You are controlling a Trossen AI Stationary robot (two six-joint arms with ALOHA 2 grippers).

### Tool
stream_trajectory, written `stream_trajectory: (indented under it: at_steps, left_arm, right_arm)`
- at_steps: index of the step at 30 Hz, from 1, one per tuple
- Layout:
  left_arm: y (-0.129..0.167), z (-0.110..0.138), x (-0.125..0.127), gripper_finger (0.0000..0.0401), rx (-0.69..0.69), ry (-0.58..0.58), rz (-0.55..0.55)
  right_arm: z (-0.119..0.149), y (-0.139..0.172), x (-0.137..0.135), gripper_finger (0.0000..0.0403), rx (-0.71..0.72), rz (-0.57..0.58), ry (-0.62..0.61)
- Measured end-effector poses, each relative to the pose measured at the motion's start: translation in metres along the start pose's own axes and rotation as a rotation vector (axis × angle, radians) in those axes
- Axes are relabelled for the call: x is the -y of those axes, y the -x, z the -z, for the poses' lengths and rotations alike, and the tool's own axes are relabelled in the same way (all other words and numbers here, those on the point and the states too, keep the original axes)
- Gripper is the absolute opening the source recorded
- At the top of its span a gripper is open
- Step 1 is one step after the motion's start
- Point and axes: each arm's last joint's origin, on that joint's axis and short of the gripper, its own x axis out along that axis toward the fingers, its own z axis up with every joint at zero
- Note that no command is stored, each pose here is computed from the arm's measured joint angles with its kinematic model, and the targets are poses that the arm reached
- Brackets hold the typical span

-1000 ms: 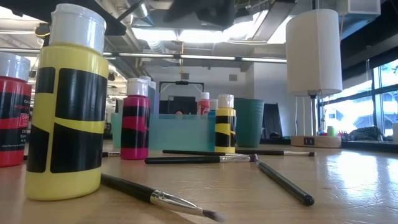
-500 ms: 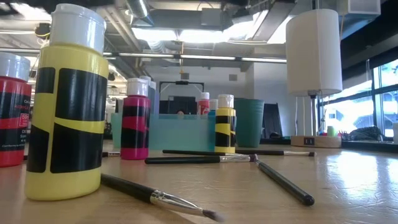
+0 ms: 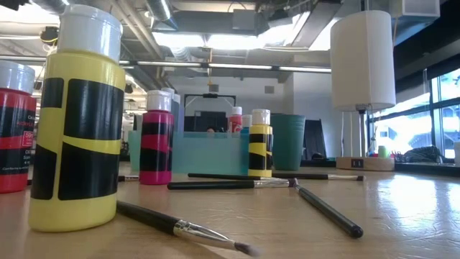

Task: Pick & Place Paint Supplies
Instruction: Put the black paint brush into the dark green cup

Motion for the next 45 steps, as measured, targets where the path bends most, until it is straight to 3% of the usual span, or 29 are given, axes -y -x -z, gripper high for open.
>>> stream_trajectory:
  at_steps: [3,7,12,16,23,31,38,45]
  left_arm:
    - [-0.005,0.006,0.001,0.0008,-0.024,-0.02,0.019]
    - [-0.011,0.01,0.002,0.0008,-0.02,-0.024,0.024]
    - [-0.02,0.009,0.003,0.0008,0.062,-0.029,0.074]
    - [-0.026,0.016,0.004,0.0008,0.051,-0.015,0.085]
    - [-0.031,0.018,0.003,0.0008,0.078,-0.022,0.078]
    - [-0.031,0.018,0.002,0.0009,0.083,-0.031,0.071]
    - [-0.03,0.02,-0.005,0.0008,0.073,0.012,0.039]
    - [-0.03,0.02,-0.006,0.0008,0.075,0.012,0.045]
  right_arm:
    - [-0.013,0.013,-0.003,0.0199,0.076,0.102,0.117]
    - [-0.024,0.022,-0.014,0.0199,0.157,0.111,0.236]
    - [-0.036,0.028,-0.017,0.0199,0.264,0.189,0.308]
    - [-0.043,0.029,-0.013,0.0199,0.316,0.237,0.322]
    - [-0.049,0.027,-0.005,0.0198,0.399,0.1,0.33]
    - [-0.055,0.024,0.009,0.0197,0.465,0.041,0.342]
    - [-0.057,0.018,0.026,0.0197,0.506,-0.076,0.319]
    - [-0.055,0.011,0.029,0.0197,0.487,-0.079,0.306]
